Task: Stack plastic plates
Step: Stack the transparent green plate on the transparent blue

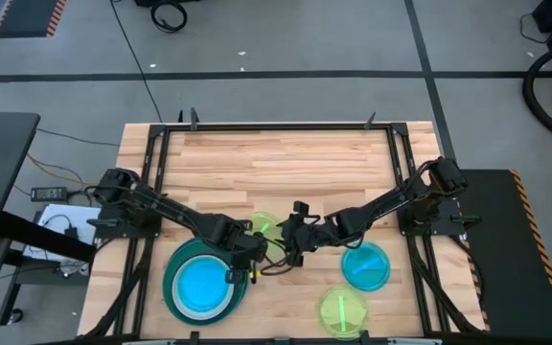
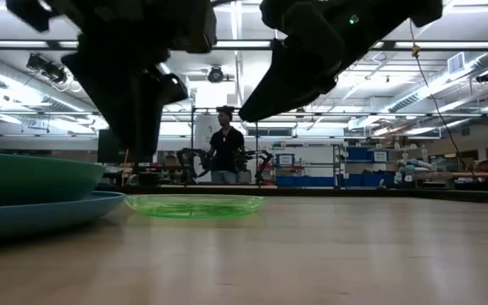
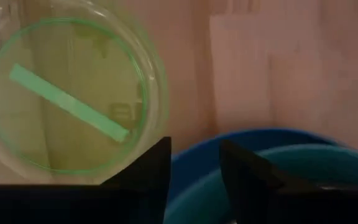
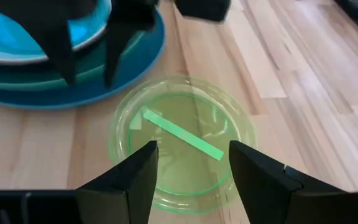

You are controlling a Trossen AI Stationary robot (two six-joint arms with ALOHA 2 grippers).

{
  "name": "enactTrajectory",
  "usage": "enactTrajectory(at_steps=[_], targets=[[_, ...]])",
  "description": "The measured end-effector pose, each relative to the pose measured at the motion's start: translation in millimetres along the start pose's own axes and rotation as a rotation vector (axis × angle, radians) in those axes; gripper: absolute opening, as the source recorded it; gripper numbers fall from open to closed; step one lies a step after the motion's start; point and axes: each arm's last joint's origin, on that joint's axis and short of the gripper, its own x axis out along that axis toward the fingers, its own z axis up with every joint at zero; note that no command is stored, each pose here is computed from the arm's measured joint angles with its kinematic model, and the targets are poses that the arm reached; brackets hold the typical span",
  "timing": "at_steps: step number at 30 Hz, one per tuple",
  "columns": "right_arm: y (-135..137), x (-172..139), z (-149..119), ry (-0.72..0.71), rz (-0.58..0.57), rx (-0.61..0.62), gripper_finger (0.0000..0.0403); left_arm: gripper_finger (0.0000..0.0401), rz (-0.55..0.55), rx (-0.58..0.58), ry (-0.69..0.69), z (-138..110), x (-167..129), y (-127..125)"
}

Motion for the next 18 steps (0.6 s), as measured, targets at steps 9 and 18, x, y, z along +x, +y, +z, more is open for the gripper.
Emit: enactTrajectory(at_steps=[9, 18], targets=[[3, -8, -7, 0.041, -0.117, 0.029, 0.0207, 0.0141, 0.025, 0.095, 0.018, 4, 31, 3], [5, -9, -10, 0.057, -0.111, 0.022, 0.0207, 0.0141, 0.080, 0.131, 0.047, 2, 46, 3]])
